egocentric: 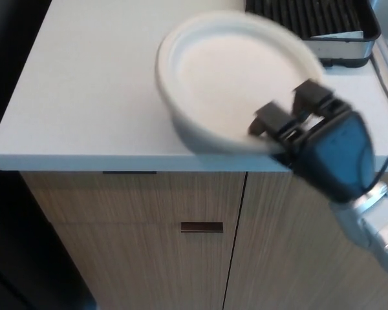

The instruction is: Pick up a plate using the right hand and walk towards the sink and put it inside

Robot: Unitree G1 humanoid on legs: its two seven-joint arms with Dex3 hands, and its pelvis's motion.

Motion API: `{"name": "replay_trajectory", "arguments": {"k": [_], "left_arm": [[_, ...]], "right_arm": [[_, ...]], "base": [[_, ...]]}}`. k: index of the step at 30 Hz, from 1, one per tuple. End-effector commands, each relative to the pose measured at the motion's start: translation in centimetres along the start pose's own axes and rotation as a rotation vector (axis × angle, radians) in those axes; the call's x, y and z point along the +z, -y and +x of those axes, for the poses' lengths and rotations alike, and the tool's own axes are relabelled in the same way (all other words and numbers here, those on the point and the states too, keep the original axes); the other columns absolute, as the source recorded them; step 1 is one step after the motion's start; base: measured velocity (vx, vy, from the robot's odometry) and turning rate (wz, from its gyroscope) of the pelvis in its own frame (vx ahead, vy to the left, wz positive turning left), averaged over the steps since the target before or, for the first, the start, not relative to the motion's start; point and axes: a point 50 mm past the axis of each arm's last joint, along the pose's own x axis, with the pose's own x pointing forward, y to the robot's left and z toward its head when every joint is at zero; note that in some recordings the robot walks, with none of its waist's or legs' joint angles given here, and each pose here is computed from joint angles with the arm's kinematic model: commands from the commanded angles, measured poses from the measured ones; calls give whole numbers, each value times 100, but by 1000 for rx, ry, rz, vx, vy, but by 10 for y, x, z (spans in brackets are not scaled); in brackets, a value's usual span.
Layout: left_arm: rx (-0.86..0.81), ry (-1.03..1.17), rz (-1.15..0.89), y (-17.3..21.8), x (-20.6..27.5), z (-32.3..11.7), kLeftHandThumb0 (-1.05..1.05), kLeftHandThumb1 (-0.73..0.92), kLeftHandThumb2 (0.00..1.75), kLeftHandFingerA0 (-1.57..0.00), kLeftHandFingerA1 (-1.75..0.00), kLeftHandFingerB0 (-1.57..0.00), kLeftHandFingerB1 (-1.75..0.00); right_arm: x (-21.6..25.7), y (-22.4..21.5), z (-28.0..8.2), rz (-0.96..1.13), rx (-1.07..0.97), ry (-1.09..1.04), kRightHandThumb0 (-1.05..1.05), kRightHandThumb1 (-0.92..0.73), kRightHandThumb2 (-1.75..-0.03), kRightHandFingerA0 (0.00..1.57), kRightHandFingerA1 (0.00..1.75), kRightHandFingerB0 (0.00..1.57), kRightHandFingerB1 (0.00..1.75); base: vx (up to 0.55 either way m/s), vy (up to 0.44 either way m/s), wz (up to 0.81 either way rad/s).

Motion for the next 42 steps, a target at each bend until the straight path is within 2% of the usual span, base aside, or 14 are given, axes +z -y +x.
{"name": "replay_trajectory", "arguments": {"k": [1,3,5,7,8,22,24,25,29,30,31,34,41,42], "left_arm": [[9,91,10,-8,8,1,1,60,155,-96,-166,-81,-139],[23,64,0,-9,7,3,0,73,134,-119,-123,-97,-108],[28,51,1,-9,7,4,0,74,134,-119,-123,-97,-108],[36,53,11,-10,7,4,0,76,135,-120,-124,-95,-107],[34,52,7,-10,7,4,1,74,134,-119,-124,-96,-108],[44,89,8,-12,20,11,1,72,134,-122,-125,-105,-113],[43,92,3,-12,22,13,2,71,133,-121,-124,-100,-110],[41,96,2,-12,23,13,7,61,154,-95,-159,-80,-135],[40,109,0,-11,26,14,6,57,158,-97,-160,-85,-137],[43,108,-8,-12,28,15,7,75,138,-125,-129,-102,-114],[44,106,-20,-13,29,16,10,56,163,-98,-163,-80,-134],[47,113,-25,-14,30,16,5,76,138,-127,-130,-104,-114],[56,107,-7,-16,29,16,2,72,134,-122,-125,-101,-111],[56,102,-24,-16,27,15,2,72,134,-123,-125,-104,-113]], "right_arm": [[-14,27,23,92,-209,-23,-16,-43,-137,94,175,73,175],[-21,44,36,60,-297,7,-23,-49,-120,124,144,103,133],[-21,49,38,68,-319,13,-14,-43,-133,94,175,76,172],[-20,56,42,54,-350,34,-20,-45,-121,125,144,106,134],[-20,58,44,60,-353,33,-15,-42,-132,95,175,79,173],[-10,70,42,132,-295,165,-10,-41,-129,93,175,67,175],[-7,72,36,157,-238,181,-11,-43,-125,93,175,68,175],[-5,73,34,173,-212,185,-10,-41,-127,94,175,71,173],[-2,74,28,214,-170,197,-8,-39,-129,94,175,73,171],[2,75,22,246,-132,199,-10,-39,-129,91,175,73,172],[5,75,18,272,-106,201,-11,-40,-127,93,175,74,175],[9,75,13,297,-74,207,-9,-37,-129,94,175,76,175],[13,78,6,317,-42,193,-8,-39,-132,96,175,75,175],[13,78,7,309,-54,200,-12,-42,-122,127,146,109,136]], "base": [[0,0,0],[0,0,0],[0,0,0],[0,0,0],[0,0,0],[0,0,0],[0,0,0],[0,0,0],[0,0,0],[0,0,0],[0,0,0],[0,0,0],[0,0,0],[0,0,0]]}}
